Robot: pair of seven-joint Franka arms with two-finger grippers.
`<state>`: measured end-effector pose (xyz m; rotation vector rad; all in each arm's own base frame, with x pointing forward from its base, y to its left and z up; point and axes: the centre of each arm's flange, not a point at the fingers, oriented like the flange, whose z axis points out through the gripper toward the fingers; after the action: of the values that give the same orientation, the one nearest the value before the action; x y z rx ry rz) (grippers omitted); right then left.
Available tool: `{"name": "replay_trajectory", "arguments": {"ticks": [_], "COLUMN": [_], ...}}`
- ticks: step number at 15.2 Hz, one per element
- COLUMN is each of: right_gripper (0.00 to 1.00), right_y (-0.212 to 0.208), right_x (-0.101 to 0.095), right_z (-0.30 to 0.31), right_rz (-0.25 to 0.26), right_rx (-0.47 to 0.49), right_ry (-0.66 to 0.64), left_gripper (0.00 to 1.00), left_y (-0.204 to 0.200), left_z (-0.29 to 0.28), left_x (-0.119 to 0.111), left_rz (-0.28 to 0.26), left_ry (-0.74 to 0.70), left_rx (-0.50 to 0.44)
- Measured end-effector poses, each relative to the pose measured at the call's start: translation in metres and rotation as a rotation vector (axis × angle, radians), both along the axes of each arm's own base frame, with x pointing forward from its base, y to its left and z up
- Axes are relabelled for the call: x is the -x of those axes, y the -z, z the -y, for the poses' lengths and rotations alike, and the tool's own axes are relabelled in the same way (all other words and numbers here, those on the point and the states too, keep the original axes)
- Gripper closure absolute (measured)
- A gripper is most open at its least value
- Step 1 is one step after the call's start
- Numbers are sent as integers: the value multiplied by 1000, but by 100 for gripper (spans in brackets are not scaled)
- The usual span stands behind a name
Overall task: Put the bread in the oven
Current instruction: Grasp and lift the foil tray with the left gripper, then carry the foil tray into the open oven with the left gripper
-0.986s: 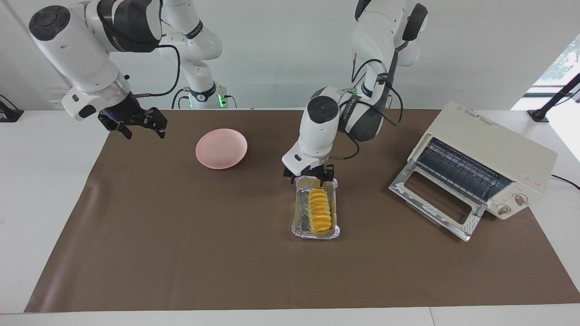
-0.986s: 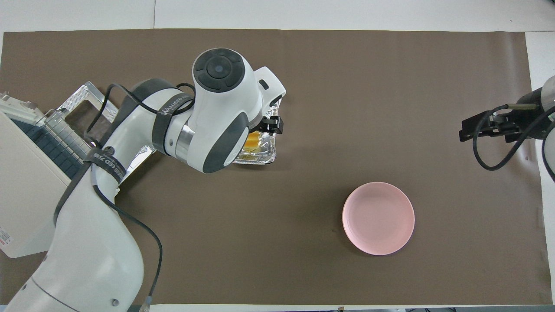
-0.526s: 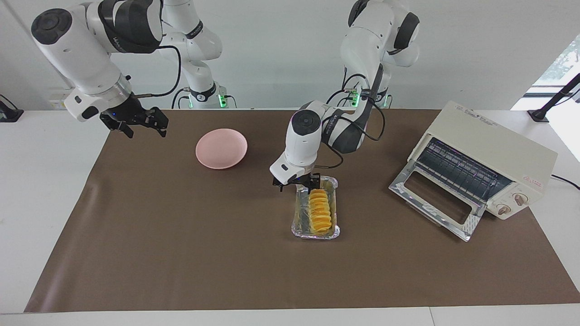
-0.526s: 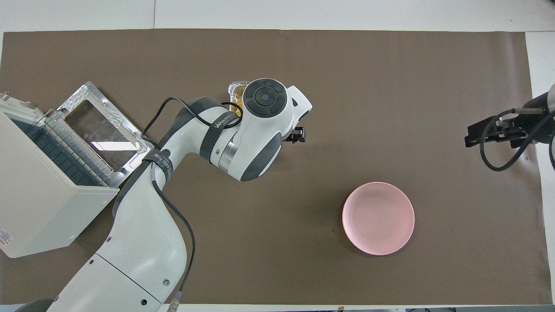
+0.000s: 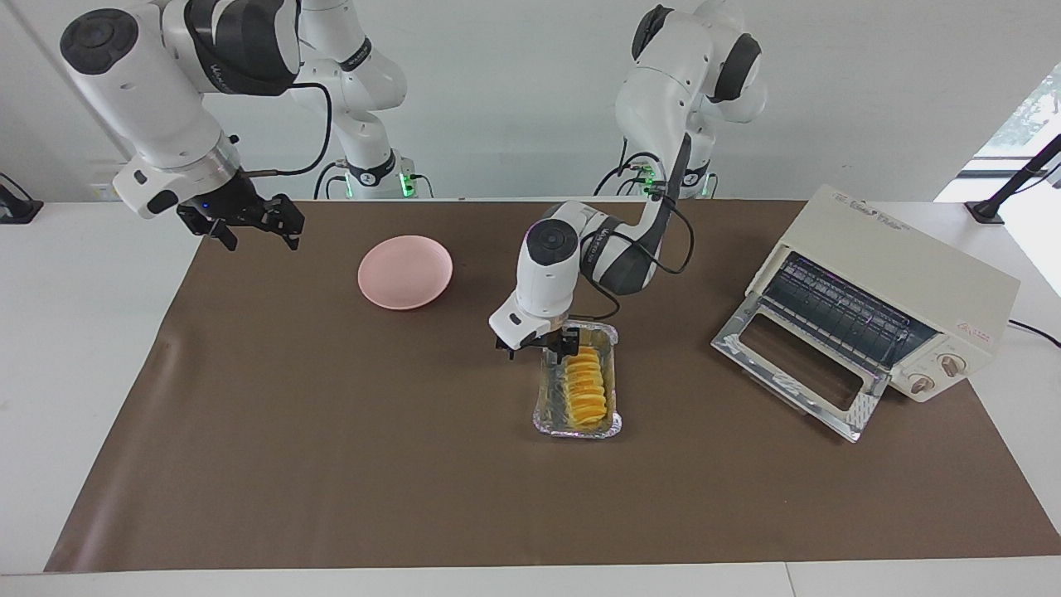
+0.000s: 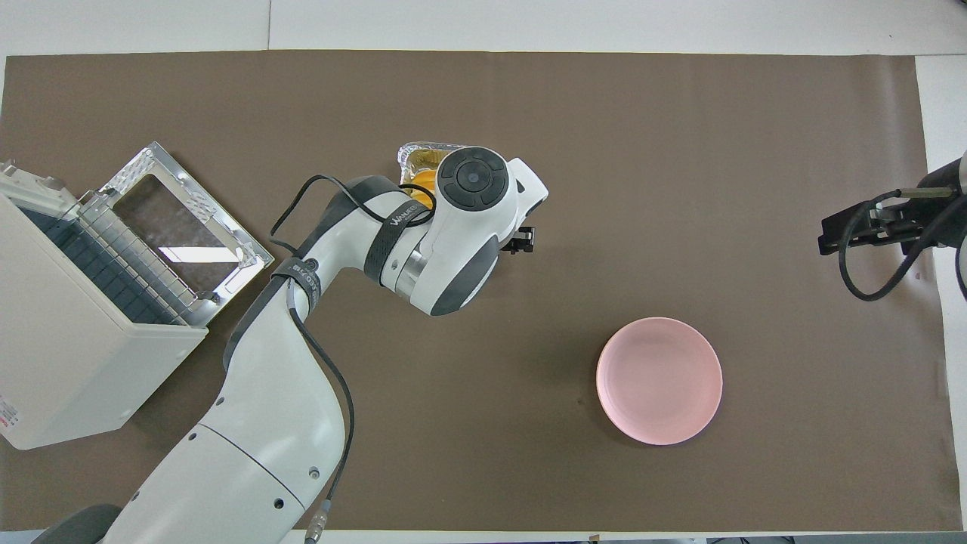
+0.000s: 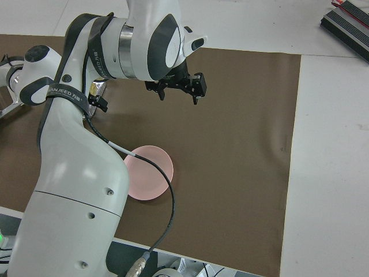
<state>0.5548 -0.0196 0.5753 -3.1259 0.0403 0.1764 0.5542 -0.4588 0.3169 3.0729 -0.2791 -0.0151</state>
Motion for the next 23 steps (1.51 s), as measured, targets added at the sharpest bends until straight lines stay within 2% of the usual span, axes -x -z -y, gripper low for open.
{"name": "replay_trajectory", "arguments": {"ticks": [4,5,7,10,12,16,20,23], "right_gripper": [0,0,0,0,0,0,0,0], "right_y": [-2,-2,-2,-2,-3,-3,-3,-3], "right_x": [0,0,0,0,0,1,1,1], "right_z": [0,0,0,0,0,0,0,0], "right_rz": [4,4,4,5,6,5,5,5], "right_rx": [0,0,0,0,0,0,0,0], "right_ry": [2,2,2,2,2,2,2,2], "left_gripper": [62,76,97,98,98,98,98,98], "left_y": [-1,0,0,-8,-30,-72,-107,-139], "left_z": [-2,-4,-10,-17,-33,-79,-167,-237], "left_x": [-2,-4,-8,-15,-31,-65,-102,-112], "left_rz": [0,0,3,-2,-11,5,-6,-35], "left_ry": [-16,-22,-31,-50,-91,-306,-547,-666], "left_rx": [-3,-7,-13,-30,-63,-112,-112,-135]}}
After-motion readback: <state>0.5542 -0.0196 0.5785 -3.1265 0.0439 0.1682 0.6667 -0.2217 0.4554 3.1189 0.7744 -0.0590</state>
